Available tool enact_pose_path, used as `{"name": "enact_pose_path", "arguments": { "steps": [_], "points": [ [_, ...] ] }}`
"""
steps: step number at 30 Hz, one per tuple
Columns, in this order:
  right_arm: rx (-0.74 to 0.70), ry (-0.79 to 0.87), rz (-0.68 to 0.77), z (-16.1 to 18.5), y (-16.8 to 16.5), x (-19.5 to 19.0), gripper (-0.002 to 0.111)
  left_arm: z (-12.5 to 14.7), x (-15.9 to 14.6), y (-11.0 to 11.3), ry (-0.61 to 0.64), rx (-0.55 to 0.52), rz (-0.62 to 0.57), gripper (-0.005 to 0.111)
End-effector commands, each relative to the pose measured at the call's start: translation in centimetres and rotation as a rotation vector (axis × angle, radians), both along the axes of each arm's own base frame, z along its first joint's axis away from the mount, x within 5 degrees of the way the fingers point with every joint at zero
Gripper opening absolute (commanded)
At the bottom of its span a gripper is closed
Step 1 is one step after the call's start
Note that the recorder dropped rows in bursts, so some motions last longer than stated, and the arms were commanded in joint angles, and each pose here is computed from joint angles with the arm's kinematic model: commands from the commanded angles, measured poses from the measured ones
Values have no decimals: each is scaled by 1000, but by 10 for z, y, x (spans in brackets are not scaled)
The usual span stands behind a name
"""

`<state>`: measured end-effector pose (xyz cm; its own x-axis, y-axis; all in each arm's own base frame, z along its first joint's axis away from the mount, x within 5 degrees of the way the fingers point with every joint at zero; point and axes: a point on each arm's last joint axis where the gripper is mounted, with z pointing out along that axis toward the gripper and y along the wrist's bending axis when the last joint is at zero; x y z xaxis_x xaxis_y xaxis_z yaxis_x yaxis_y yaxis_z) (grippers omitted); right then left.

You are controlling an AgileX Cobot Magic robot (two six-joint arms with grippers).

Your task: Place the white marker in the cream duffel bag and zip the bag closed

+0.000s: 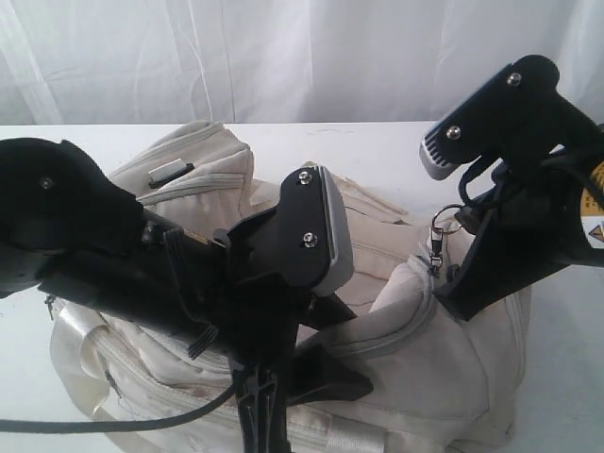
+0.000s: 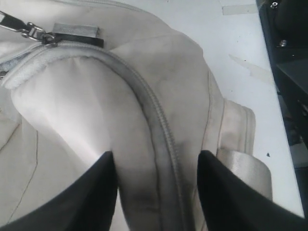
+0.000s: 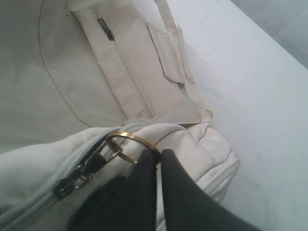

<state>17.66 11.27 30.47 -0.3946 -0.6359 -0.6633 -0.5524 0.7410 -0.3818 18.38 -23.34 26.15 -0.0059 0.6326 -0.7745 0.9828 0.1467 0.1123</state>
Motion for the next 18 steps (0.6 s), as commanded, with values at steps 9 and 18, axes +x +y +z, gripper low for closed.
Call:
{"name": "enact_pose_path", "arguments": {
  "steps": [9,18],
  "points": [
    [-55,-39,23,1,-3,3,0,1,1,-3,31,-33,38,2],
    [-117,-52,21,-5,-3,12,0,1,-2,-3,48,-29,14,0]
  ]
}}
